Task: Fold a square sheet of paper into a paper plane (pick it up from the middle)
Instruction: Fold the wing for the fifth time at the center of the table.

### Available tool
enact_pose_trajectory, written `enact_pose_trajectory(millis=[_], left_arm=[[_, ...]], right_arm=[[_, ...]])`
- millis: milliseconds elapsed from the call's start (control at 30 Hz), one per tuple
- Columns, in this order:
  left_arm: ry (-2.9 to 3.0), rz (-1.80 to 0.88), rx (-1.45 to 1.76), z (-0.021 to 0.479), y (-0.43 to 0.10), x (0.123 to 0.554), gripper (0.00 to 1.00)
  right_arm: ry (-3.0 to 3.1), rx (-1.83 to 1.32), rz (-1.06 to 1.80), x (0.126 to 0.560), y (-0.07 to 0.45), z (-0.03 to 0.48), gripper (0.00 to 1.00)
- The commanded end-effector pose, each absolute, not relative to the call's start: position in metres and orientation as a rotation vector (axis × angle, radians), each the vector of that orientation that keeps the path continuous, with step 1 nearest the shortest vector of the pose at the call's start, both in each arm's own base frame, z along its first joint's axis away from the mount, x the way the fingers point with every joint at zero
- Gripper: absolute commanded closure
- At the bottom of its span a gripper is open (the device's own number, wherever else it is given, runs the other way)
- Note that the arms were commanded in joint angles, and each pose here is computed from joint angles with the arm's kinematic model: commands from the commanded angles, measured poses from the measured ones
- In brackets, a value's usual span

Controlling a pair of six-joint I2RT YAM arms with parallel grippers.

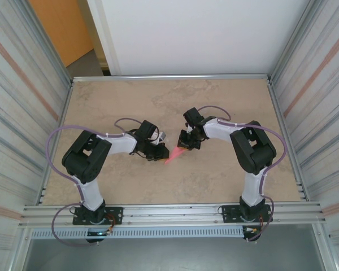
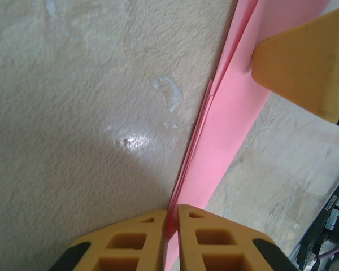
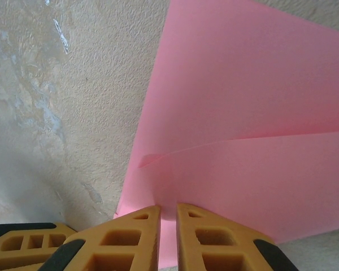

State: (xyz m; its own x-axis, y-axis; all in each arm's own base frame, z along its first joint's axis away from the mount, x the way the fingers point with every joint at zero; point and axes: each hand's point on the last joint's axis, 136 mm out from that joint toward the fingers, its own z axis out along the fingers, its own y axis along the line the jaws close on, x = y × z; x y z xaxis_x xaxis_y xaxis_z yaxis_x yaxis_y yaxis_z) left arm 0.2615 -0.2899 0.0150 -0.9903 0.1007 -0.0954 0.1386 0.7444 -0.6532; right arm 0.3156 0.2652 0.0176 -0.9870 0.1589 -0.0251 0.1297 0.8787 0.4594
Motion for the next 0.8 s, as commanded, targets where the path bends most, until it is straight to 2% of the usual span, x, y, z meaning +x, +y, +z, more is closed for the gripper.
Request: enact_pose_trajectory(millis=[0, 333, 600, 767], left_arm=[[2.984, -0.957, 0.224, -0.026, -0.282, 0.246, 0.85], [2.977, -0.962, 0.225, -0.022, -0.282, 0.247, 0.86], [2.757, -1.003, 0.241, 0.050, -0.291, 0.276, 0.81], [2.673, -1.102, 0.280, 0.071, -0.304, 0.281, 0.82]], right_arm=[[3.039, 0.272, 0.645, 0.307, 0.252, -0.001, 0.84], [3.094, 0.299, 0.564, 0.302, 0.245, -0.013, 0.84], [3.146, 0.338, 0.465, 0.296, 0.235, -0.024, 0.86], [3.159, 0.345, 0.448, 0.294, 0.234, -0.027, 0.88]])
